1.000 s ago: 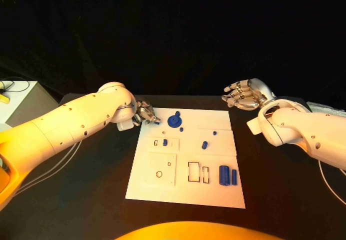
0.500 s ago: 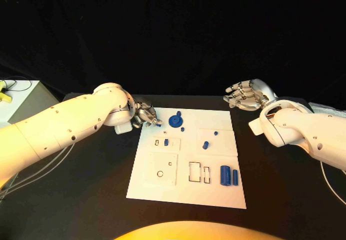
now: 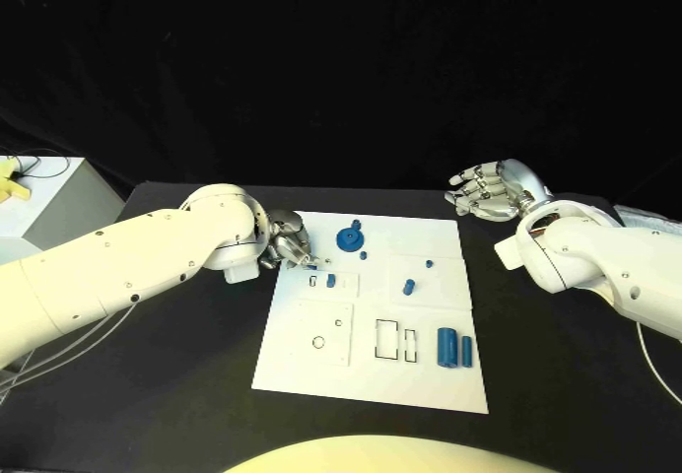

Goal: Assemble the parts on the task board

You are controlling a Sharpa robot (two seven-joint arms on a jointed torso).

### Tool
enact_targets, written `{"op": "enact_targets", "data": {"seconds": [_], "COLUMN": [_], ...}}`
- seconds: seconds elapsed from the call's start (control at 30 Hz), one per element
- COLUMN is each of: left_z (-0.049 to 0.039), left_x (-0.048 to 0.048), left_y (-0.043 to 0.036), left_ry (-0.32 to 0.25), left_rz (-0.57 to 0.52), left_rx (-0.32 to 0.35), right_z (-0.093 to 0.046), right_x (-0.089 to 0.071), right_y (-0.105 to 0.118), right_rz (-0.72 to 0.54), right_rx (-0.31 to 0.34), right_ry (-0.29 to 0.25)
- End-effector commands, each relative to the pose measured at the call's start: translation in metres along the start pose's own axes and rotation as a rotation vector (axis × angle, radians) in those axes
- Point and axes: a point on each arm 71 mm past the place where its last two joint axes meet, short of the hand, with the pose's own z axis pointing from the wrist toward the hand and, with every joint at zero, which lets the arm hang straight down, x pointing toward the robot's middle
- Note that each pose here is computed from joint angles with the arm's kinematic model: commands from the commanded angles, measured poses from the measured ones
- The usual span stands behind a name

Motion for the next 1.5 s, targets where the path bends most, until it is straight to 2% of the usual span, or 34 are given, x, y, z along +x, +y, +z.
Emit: {"op": "enact_targets", "data": {"seconds": [0.03, 0.23, 0.43, 0.73, 1.1, 1.5], "left_z": [0.0004, 0.003, 0.0038, 0.0032, 0.001, 0.0012], "left_x": [0.0023, 0.0121, 0.0157, 0.0181, 0.019, 0.0242], "left_y": [0.0003, 0.0017, 0.0026, 0.0029, -0.0004, -0.0032], "left_ry": [-0.029, -0.017, -0.007, 0.007, -0.017, -0.032], "left_rz": [0.022, 0.023, 0.027, 0.053, 0.101, 0.13], "left_rx": [-0.014, -0.016, -0.02, -0.036, -0.05, -0.06], "right_z": [0.0, -0.001, -0.001, -0.001, -0.001, -0.002], "right_x": [0.001, 0.001, 0.001, 0.001, 0.001, 0.002], "right_y": [0.0, -0.001, -0.001, -0.001, -0.001, -0.001], "right_rz": [0.0, 0.0, 0.0, 0.002, 0.005, 0.006], "right_rx": [-0.006, -0.005, -0.004, -0.005, -0.007, -0.008], "right_ry": [0.013, 0.013, 0.013, 0.014, 0.019, 0.021]}}
